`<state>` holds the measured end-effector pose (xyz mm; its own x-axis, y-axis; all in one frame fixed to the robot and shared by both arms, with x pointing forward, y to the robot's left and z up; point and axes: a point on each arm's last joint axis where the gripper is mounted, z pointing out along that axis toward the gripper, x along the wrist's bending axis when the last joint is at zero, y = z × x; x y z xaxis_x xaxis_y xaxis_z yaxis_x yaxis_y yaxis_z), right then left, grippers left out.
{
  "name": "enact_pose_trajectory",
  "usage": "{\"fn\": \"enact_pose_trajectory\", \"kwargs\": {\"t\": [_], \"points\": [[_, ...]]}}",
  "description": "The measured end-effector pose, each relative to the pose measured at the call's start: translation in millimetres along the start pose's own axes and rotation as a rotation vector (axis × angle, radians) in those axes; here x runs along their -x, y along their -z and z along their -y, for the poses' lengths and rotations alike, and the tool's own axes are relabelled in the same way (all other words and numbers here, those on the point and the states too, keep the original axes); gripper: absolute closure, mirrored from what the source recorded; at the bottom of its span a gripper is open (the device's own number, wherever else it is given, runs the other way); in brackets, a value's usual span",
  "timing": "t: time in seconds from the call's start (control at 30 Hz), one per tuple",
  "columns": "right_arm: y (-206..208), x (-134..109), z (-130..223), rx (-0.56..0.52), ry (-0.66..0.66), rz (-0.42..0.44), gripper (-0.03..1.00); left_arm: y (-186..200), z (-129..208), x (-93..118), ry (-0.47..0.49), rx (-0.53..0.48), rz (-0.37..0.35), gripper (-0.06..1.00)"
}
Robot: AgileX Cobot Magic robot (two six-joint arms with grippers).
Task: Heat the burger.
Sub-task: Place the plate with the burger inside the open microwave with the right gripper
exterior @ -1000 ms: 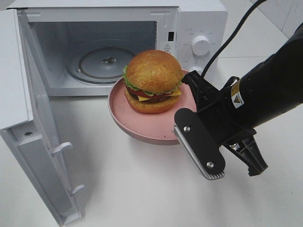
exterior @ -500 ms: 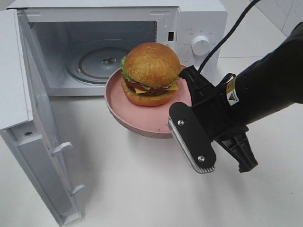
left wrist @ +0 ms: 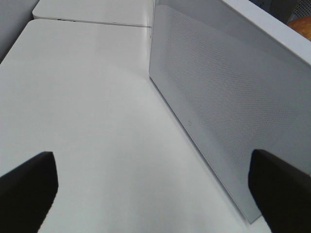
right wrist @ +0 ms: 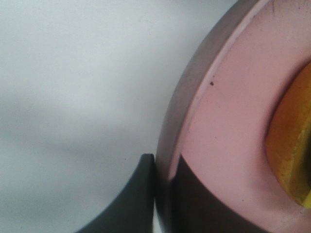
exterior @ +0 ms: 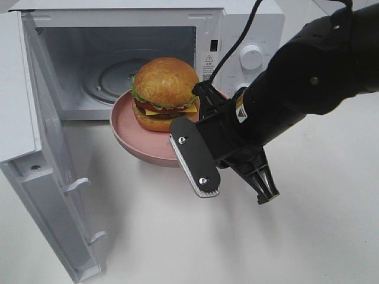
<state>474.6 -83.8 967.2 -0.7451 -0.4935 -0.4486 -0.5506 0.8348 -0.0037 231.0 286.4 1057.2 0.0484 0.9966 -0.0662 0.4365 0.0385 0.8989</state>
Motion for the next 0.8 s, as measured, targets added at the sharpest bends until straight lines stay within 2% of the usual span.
{"fn": "enact_pose_trajectory", "kwargs": {"t": [0.37,0.8], "points": [[-13,23,-5,-0.003,-0.081,-0.004,0.94,0,0,0,0.0,0.0,0.0,-0.04],[-19,34,-7,0.002,-0.092,0.017,0.94,0,0,0,0.0,0.0,0.0,-0.04]]}}
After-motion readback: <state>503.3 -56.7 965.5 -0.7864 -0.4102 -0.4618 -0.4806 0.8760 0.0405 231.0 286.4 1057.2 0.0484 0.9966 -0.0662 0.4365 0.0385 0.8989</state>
